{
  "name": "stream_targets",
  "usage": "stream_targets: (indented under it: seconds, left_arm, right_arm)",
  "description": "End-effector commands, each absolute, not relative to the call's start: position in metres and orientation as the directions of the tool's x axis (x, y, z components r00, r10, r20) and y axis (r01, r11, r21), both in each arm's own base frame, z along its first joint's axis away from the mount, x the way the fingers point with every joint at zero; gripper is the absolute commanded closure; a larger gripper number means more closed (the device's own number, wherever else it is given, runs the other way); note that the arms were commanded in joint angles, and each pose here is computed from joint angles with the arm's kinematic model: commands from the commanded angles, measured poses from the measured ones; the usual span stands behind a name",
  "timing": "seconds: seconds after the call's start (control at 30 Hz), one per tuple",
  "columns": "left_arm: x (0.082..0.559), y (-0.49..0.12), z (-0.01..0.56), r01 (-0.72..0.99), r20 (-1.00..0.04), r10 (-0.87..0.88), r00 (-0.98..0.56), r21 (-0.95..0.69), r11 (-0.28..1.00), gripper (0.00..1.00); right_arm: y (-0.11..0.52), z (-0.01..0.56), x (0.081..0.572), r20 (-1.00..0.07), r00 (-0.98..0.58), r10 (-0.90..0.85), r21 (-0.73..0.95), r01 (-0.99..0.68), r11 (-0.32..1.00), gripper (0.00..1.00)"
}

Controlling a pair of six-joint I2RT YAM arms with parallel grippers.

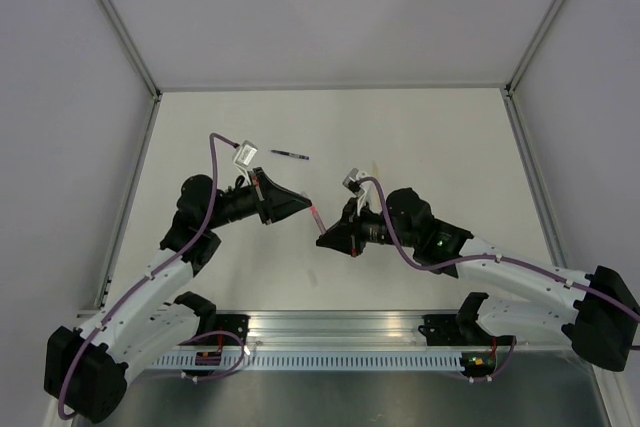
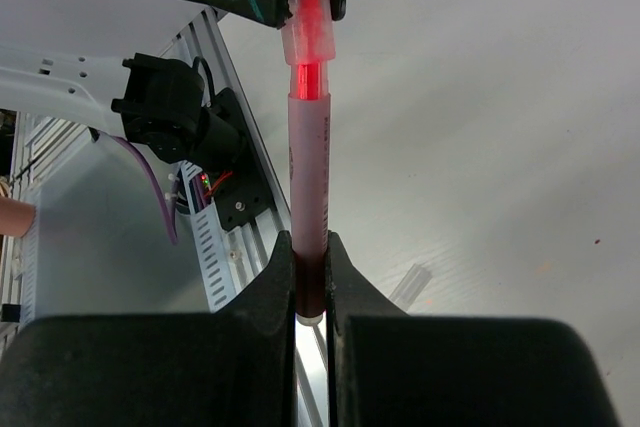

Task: Insert the pens into the pen caps

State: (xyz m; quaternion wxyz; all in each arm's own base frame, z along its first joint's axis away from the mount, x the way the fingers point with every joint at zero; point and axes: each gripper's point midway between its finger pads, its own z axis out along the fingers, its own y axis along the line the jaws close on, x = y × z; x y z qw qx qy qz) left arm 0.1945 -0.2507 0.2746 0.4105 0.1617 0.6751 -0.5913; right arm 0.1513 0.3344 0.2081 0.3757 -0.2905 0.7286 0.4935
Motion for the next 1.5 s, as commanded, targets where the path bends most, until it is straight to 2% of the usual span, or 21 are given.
stream_targets:
  seconds: [0.0, 0.1, 0.3, 0.43, 0.53, 0.73, 0.83, 1.03, 1.47]
  left_arm:
    - [0.182, -0.252, 0.261, 0.726, -0.768, -0.156, -0.622, -0.64, 0.252, 0.98]
    - [0.185, -0.249, 0.255, 0.717, -0.77, -0.154, -0.62, -0.635, 0.288, 0.98]
    - [0.167, -0.254, 0.269, 0.743, -0.762, -0.145, -0.631, -0.648, 0.169, 0.95]
    - [0.16, -0.255, 0.272, 0.733, -0.744, -0.129, -0.656, -0.668, 0.128, 0.83]
    - [0.158, -0.256, 0.269, 0.718, -0.728, -0.112, -0.676, -0.685, 0.124, 0.78]
    - [0.159, -0.254, 0.281, 0.726, -0.735, -0.153, -0.661, -0.677, 0.117, 0.55]
    - [0.163, -0.254, 0.288, 0.737, -0.746, -0.187, -0.64, -0.664, 0.126, 0.48]
    - [0.176, -0.251, 0.298, 0.74, -0.754, -0.267, -0.601, -0.65, 0.17, 0.44]
    - [0.193, -0.247, 0.308, 0.745, -0.771, -0.334, -0.542, -0.625, 0.232, 0.44]
  right_arm:
    - [0.344, 0.258, 0.167, -0.89, -0.454, 0.046, 0.443, -0.836, 0.324, 1.0]
    - [0.345, 0.257, 0.169, -0.889, -0.456, 0.042, 0.443, -0.834, 0.329, 1.0]
    - [0.354, 0.248, 0.169, -0.884, -0.467, -0.004, 0.443, -0.841, 0.311, 1.0]
    - [0.357, 0.245, 0.164, -0.888, -0.459, -0.033, 0.433, -0.858, 0.278, 1.0]
    - [0.357, 0.244, 0.163, -0.889, -0.457, -0.045, 0.429, -0.861, 0.274, 1.0]
    - [0.353, 0.243, 0.157, -0.888, -0.458, -0.052, 0.43, -0.864, 0.264, 1.0]
    - [0.352, 0.244, 0.155, -0.885, -0.462, -0.049, 0.436, -0.862, 0.257, 1.0]
    - [0.349, 0.245, 0.151, -0.885, -0.464, -0.044, 0.441, -0.863, 0.247, 1.0]
    - [0.353, 0.244, 0.147, -0.877, -0.478, -0.051, 0.456, -0.861, 0.227, 1.0]
